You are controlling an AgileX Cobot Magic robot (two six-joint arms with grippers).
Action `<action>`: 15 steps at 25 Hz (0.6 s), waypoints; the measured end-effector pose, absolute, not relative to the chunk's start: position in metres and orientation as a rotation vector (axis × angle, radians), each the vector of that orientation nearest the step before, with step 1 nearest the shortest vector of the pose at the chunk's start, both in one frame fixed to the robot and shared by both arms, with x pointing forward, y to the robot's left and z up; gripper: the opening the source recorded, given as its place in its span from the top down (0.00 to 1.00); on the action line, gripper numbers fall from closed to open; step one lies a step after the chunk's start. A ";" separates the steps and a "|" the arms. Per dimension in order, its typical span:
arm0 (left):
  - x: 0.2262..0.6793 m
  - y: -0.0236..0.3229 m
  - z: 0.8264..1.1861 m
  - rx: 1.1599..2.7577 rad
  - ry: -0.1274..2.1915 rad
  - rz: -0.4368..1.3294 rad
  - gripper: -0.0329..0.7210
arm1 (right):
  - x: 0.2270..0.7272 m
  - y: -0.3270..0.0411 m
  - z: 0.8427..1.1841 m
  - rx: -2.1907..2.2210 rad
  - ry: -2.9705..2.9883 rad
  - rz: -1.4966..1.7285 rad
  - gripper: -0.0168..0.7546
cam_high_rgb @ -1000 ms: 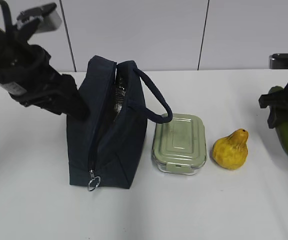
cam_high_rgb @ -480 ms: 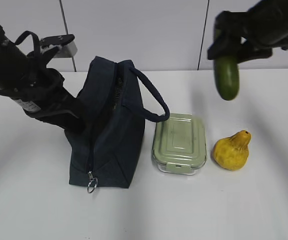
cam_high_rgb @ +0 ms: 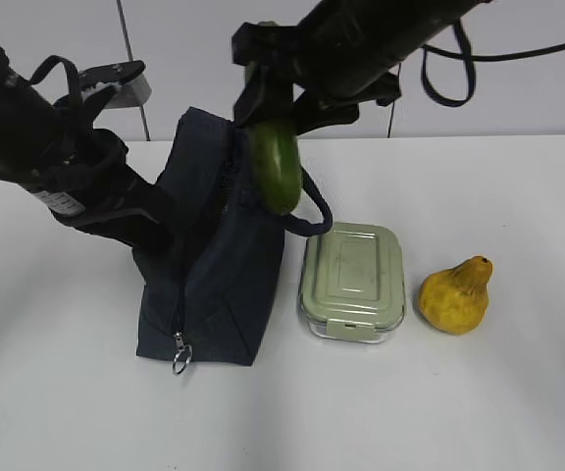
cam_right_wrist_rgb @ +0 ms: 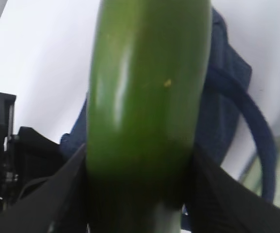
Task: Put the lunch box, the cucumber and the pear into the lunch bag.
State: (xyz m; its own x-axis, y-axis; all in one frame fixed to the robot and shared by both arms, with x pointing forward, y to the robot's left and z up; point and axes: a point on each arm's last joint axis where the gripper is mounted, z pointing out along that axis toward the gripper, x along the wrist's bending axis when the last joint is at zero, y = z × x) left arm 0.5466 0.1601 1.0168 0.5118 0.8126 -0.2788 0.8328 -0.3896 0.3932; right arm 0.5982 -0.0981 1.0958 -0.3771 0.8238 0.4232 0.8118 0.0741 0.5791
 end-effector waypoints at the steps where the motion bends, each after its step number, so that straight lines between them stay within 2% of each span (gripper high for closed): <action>1: 0.547 0.160 1.017 2.270 1.346 -0.055 0.95 | 0.598 -0.090 1.094 1.736 2.306 1.225 0.49; 6: 0.547 0.159 1.017 2.259 1.349 -0.061 0.95 | 0.601 -0.062 1.090 1.758 2.321 1.328 0.49; 12: 0.547 0.158 1.018 2.244 1.350 -0.069 0.95 | 0.607 -0.052 1.079 1.796 2.292 1.370 0.49; 15: 0.547 0.158 1.018 2.243 1.347 -0.071 0.95 | 0.615 -0.049 1.064 1.797 2.302 1.326 0.49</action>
